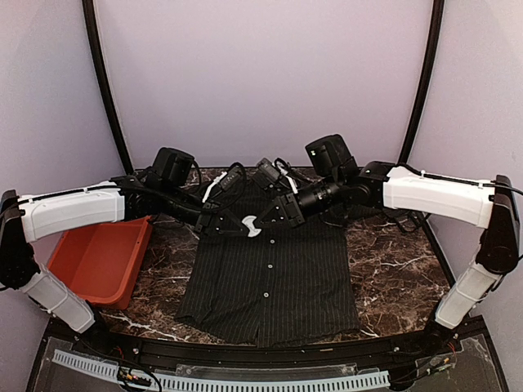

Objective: Pin the brooch onto the clothing
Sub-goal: Pass from the left arm to the right, then open the brooch.

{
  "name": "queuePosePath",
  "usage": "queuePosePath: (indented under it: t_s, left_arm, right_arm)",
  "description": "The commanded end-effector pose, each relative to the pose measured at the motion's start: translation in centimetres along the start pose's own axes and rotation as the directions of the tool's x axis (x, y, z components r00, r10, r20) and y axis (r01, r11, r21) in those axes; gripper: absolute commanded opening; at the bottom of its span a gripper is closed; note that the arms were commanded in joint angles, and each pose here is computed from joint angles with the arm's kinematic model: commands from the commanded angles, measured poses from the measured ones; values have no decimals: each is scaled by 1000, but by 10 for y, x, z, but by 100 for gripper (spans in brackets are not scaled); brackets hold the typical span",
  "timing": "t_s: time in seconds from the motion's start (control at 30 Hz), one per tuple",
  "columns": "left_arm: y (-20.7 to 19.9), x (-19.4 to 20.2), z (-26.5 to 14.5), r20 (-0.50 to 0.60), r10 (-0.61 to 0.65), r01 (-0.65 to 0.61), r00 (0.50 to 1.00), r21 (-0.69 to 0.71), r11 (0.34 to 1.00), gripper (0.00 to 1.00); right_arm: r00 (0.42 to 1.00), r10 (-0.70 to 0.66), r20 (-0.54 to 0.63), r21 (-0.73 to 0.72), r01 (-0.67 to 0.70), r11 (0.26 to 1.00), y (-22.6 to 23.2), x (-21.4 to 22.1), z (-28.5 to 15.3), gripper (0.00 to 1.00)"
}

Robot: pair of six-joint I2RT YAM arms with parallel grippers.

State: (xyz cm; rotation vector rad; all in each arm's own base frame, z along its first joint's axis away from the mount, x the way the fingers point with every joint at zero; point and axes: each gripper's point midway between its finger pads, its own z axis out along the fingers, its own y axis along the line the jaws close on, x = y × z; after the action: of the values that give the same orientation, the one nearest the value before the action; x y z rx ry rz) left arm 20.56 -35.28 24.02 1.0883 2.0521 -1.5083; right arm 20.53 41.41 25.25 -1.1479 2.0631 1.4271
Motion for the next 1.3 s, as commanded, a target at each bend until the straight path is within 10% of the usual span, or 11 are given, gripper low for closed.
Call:
queuePosePath:
  t_s: [0.0, 0.13, 0.3, 0.67, 1.27]
  left_arm:
    - [-3, -1, -2, -3, 2, -2, 1000, 7, 1000, 1]
    - [-3, -2, -2, -2, 0, 0, 1000, 6, 1000, 1]
    - [-4, -5, -6, 13, 23, -23, 1000, -16, 1000, 33]
    - [2, -6, -10, 21, 53, -51, 998, -75, 996, 68]
    - [0, -3, -5, 5, 54, -53, 999, -54, 997, 52]
  right_arm:
    - [999, -38, 27, -9, 38, 999, 6, -12, -4, 7]
    - [999, -36, 24, -15, 36, 999, 6, -11, -3, 0]
    - [999, -32, 23, 1, 32, 999, 4, -8, -5, 0]
    - [1000, -6, 3, -20, 6, 1000, 11, 6, -5, 0]
    - [1000, 3, -10, -79, -4, 997, 18, 3, 6, 0]
